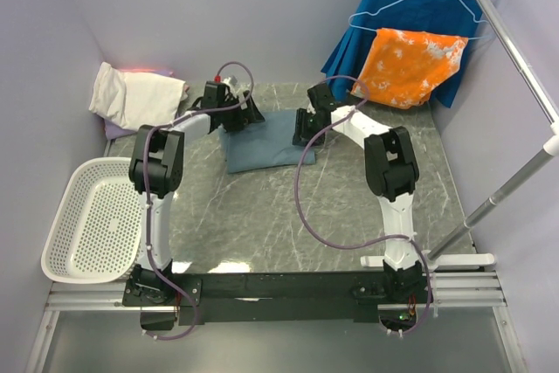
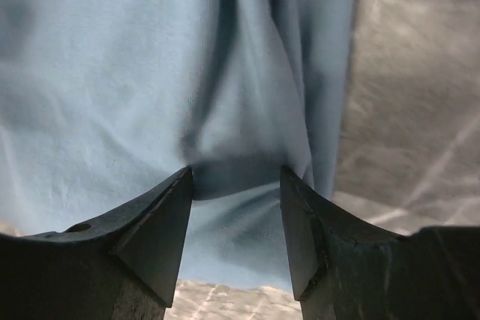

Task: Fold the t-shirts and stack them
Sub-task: Smooth out wrinkles on the folded tshirt

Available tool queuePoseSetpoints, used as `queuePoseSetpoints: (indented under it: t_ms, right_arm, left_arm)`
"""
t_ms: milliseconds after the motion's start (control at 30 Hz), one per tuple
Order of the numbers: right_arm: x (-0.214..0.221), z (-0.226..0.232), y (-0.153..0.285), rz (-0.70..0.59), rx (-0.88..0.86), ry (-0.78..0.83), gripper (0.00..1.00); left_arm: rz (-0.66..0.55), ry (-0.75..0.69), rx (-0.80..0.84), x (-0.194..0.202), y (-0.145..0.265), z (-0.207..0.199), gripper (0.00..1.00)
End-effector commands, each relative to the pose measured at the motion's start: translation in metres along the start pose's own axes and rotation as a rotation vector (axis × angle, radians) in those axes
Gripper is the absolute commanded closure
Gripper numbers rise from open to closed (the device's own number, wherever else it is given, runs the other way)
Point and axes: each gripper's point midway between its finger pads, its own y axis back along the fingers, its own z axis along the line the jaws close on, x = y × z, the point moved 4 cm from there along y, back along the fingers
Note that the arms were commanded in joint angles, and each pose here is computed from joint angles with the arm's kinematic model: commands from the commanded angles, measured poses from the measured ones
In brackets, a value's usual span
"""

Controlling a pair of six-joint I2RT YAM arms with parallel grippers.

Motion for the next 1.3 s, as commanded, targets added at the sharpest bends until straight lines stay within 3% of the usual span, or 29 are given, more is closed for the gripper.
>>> queuePoseSetpoints:
  t_ms: [0,267,567,733,933,1267]
  right_arm:
    - [0.031,-0.043,0.014,0.043,0.205,-0.041,0.42]
    - [0.052,-0.060,0.020,0.083,0.229,-0.056,0.42]
    - [-0.010,-0.029,0.062,-0.182,0.122,-0.006,0.41]
    - [-0.056,-0.009,0.045,-0.220,0.071,0.005,0.43]
    - [-0.078,-0.003,0.018,-0.199,0.060,0.006,0.46]
    - [-0.067,-0.012,-0.002,-0.147,0.081,0.017,0.55]
  left_arm:
    - [-0.071,0.039,-0.095,-0.025,0.010,0.037,0.01]
    - [-0.085,0.048,-0.180,-0.016,0.030,0.061,0.01]
    - [-0.173,-0.005,0.003,-0.054,0.059,0.002,0.01]
    - [-0.151,-0.015,0.032,-0.056,0.058,-0.007,0.01]
    - [-0.126,-0.014,0.035,-0.049,0.052,-0.007,0.01]
    - [-0.114,-0.019,0.029,-0.048,0.046,-0.005,0.01]
